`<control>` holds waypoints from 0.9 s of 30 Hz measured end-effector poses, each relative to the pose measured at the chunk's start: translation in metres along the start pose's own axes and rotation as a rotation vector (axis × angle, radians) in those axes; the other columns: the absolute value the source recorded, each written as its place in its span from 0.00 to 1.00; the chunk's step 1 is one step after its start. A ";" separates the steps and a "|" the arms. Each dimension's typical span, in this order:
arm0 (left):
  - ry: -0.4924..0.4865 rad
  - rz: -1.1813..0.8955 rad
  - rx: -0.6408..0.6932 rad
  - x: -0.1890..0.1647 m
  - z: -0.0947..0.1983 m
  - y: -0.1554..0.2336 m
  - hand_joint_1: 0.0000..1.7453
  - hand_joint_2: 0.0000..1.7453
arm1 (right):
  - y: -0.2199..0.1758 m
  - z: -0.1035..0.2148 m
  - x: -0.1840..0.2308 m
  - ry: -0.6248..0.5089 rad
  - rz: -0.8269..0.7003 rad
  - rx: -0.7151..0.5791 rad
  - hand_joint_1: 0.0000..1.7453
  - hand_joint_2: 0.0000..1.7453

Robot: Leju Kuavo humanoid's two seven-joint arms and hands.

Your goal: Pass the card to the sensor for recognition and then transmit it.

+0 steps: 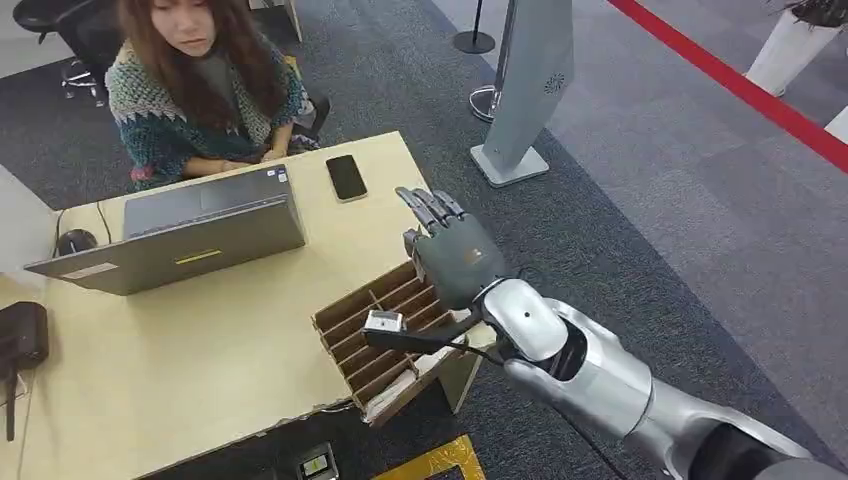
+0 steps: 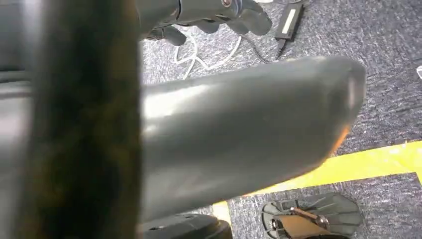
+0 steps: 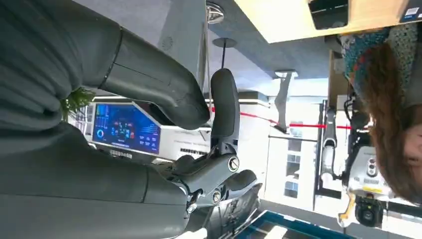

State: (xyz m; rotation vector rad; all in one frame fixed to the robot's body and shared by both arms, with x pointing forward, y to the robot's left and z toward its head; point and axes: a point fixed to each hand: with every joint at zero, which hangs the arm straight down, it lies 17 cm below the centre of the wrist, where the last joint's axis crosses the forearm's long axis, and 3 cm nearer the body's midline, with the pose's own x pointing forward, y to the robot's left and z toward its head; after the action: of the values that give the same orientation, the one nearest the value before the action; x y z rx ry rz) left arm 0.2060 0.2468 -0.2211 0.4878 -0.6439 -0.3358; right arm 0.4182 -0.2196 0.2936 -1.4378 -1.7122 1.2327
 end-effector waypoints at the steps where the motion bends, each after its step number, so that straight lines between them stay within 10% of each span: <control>1: -0.004 -0.004 -0.005 0.001 0.000 -0.001 0.00 0.00 | -0.002 -0.003 0.000 -0.005 -0.001 -0.001 1.00 1.00; 16: -0.066 -0.103 -0.067 0.047 -0.012 -0.006 0.00 0.00 | -0.050 -0.135 -0.009 -0.075 -0.074 -0.069 1.00 1.00; 27: -0.091 -0.146 -0.071 0.048 -0.013 -0.005 0.00 0.00 | -0.009 -0.198 -0.015 -0.005 -0.107 0.022 1.00 1.00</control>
State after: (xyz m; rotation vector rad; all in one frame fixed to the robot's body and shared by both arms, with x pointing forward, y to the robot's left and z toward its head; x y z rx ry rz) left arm 0.2498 0.2259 -0.2092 0.4550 -0.6837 -0.5195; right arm 0.5908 -0.1785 0.3834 -1.3137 -1.7494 1.1948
